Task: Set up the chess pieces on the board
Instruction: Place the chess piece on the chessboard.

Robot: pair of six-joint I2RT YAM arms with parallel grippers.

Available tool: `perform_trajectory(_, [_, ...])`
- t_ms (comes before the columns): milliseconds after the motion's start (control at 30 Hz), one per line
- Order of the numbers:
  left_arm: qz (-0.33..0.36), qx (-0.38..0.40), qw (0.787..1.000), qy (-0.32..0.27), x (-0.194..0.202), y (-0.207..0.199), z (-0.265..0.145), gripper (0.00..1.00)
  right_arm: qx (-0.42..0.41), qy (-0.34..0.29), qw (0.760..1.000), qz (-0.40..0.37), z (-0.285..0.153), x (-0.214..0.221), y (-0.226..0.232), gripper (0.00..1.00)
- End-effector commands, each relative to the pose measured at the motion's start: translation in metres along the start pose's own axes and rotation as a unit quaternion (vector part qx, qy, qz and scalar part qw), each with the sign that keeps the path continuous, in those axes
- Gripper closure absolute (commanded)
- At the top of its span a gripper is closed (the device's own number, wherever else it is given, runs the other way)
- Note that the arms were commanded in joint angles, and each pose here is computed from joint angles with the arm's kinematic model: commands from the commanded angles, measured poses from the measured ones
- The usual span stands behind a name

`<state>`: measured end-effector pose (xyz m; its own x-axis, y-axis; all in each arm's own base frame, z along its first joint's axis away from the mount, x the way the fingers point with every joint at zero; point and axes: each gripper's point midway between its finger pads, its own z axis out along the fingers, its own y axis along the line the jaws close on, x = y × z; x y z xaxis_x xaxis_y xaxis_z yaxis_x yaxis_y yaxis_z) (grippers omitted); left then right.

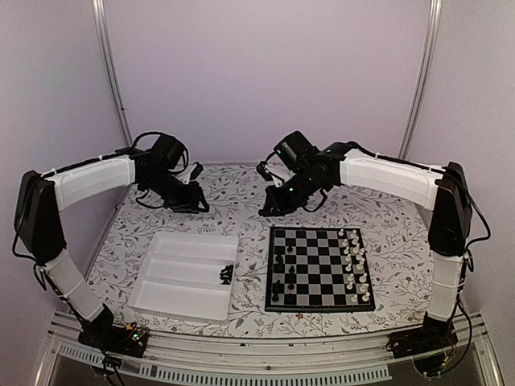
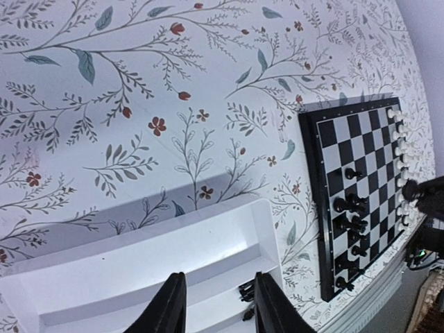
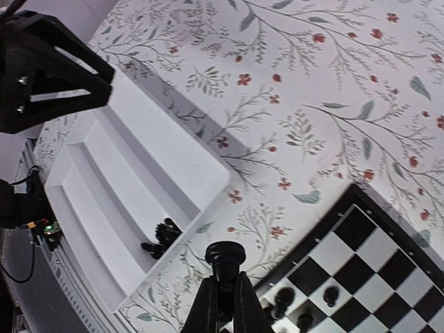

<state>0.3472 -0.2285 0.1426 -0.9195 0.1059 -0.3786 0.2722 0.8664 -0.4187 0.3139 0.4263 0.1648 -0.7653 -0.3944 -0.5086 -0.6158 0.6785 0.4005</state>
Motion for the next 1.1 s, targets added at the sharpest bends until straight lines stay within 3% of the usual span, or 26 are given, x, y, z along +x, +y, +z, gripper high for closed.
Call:
perform_trajectory(0, [0.055, -0.056, 0.997, -0.005, -0.006, 0.011, -0.009, 0.64, 0.148, 0.083, 0.985, -0.041, -0.031, 0.037, -0.059, 1.00])
perform_trajectory(200, [0.074, -0.032, 0.996, -0.025, -0.017, -0.006, -0.021, 0.65, 0.223, 0.150, 0.961, -0.059, -0.028, 0.060, -0.092, 1.00])
perform_trajectory(400, [0.109, -0.025, 0.986, -0.126, -0.044, -0.033, -0.066, 0.64, 0.255, 0.193, 0.945, -0.066, -0.017, 0.078, -0.116, 1.00])
perform_trajectory(1067, [0.078, 0.004, 0.993, -0.087, -0.011, -0.036, -0.061, 0.64, 0.212, 0.189, 0.956, -0.068, 0.030, 0.056, -0.130, 0.97])
